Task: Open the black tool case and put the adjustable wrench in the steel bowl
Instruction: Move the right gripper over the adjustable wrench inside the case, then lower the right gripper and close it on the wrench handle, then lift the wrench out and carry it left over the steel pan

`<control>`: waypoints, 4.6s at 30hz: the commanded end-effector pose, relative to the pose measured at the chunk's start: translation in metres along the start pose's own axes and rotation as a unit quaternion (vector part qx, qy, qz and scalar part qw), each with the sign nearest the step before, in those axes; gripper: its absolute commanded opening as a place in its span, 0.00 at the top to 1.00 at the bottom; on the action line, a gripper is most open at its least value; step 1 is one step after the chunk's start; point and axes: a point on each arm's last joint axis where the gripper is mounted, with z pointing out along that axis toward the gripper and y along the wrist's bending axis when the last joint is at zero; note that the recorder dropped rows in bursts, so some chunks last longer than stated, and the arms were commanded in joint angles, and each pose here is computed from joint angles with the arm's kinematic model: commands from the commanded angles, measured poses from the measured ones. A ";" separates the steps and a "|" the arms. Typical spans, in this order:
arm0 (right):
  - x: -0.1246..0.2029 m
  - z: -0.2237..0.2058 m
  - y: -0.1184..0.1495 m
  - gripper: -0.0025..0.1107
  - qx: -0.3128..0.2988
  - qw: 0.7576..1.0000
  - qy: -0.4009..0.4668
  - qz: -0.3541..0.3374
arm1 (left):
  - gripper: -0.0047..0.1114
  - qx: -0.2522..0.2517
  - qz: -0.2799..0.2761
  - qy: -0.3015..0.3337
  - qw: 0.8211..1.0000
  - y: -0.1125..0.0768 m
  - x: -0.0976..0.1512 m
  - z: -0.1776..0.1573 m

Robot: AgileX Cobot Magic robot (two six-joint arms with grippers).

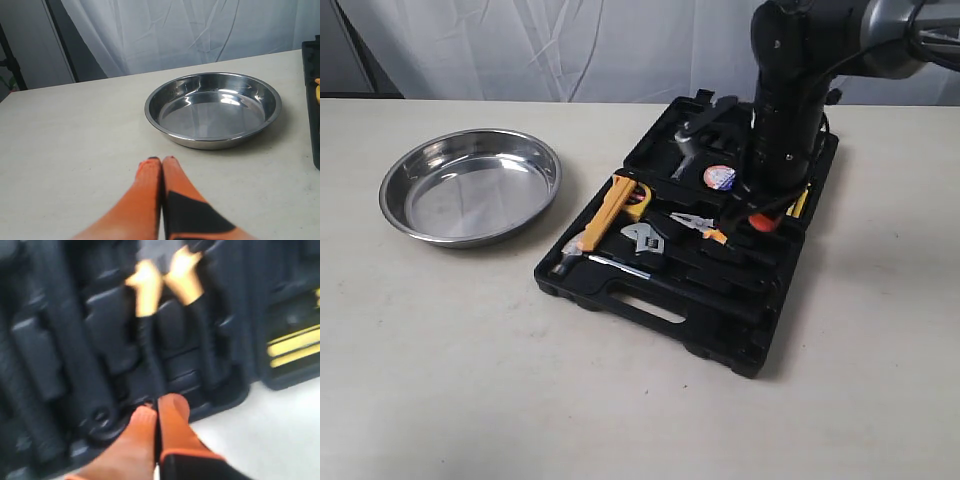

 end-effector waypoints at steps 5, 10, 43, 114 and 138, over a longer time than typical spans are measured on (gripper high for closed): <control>-0.036 -0.013 0.022 0.99 -0.096 0.971 -0.212 -0.063 | 0.96 0.000 -0.003 -0.008 1.000 0.000 -0.002 0.000; -0.041 -0.014 0.046 0.98 -0.110 0.972 -0.196 -0.069 | 0.96 0.000 -0.003 -0.008 1.000 0.000 -0.002 0.000; -0.043 0.072 0.056 0.57 0.000 0.986 -0.076 -0.152 | 0.96 0.000 -0.003 -0.008 1.000 0.000 -0.002 0.000; -0.033 0.046 0.060 0.98 -0.029 0.994 -0.047 -0.098 | 0.96 0.000 -0.003 -0.008 1.000 0.000 -0.002 0.000; -0.052 -0.021 0.063 0.98 0.014 0.980 -0.171 -0.103 | 0.96 0.000 -0.003 -0.008 1.000 0.000 -0.002 0.000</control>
